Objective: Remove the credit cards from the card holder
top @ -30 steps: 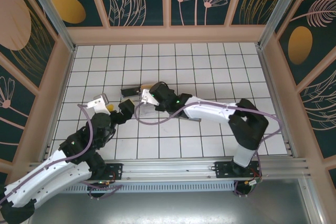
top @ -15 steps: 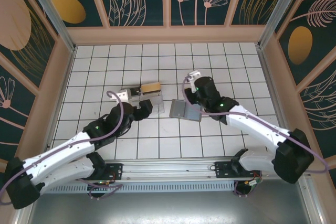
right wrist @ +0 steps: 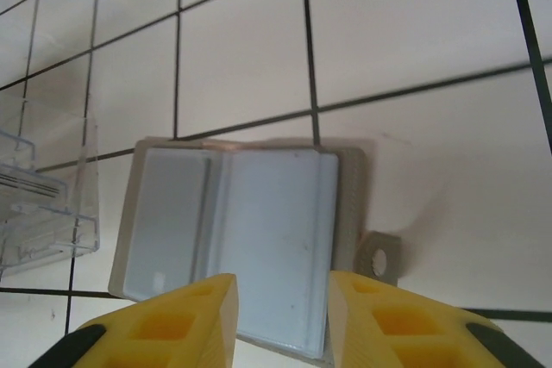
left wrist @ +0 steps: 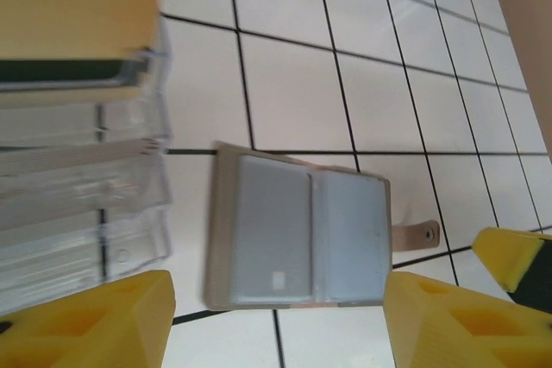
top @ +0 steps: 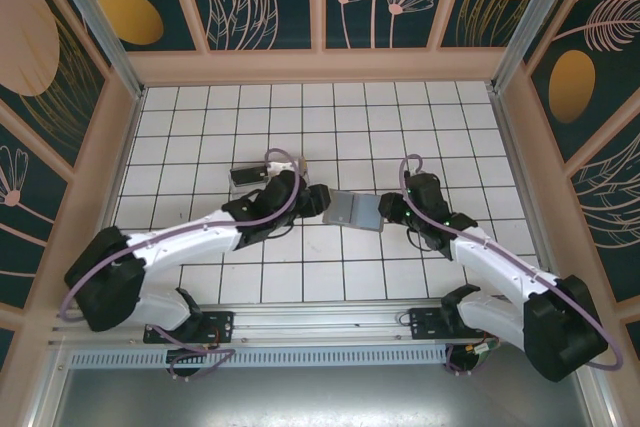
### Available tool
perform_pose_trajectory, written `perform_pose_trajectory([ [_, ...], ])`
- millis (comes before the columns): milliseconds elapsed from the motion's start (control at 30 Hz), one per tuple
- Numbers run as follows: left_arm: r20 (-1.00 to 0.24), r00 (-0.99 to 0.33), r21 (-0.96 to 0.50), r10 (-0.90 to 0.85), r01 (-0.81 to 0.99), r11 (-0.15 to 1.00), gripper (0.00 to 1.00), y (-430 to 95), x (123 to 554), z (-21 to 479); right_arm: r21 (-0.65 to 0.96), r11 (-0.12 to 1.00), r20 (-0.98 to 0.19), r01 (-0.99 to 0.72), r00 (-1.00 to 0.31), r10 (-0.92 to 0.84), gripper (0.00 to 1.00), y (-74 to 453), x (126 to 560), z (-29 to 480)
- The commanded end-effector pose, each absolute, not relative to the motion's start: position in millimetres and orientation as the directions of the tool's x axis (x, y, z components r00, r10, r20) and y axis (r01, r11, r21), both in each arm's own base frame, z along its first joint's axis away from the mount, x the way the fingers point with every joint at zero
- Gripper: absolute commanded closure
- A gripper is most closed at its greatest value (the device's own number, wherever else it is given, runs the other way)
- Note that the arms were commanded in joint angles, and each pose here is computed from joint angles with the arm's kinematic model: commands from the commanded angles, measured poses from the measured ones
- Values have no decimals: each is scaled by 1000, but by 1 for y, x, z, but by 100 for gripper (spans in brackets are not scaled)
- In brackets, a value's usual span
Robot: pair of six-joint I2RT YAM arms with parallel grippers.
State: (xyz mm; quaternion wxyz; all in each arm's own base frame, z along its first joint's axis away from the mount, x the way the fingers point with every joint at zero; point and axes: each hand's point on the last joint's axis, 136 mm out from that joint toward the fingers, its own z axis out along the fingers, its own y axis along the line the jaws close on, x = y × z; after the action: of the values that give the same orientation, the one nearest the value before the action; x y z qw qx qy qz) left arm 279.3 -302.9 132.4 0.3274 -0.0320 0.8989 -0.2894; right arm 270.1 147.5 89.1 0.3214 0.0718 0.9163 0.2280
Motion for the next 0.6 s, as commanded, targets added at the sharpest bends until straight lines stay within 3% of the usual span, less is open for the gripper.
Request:
perform_pose_trajectory([
  [0, -552, -805, -565, -217, 169, 808, 38, -331, 282, 131, 513, 856, -489, 58, -800, 348, 62, 145, 271, 75],
  [167, -517, -841, -537, -161, 173, 826, 43, -351, 285, 104, 525, 847, -422, 80, -840, 341, 62, 147, 269, 53],
  [567, -476, -874, -464, -99, 155, 872, 45, -363, 292, 63, 480, 871, -362, 109, -879, 309, 62, 151, 274, 28],
])
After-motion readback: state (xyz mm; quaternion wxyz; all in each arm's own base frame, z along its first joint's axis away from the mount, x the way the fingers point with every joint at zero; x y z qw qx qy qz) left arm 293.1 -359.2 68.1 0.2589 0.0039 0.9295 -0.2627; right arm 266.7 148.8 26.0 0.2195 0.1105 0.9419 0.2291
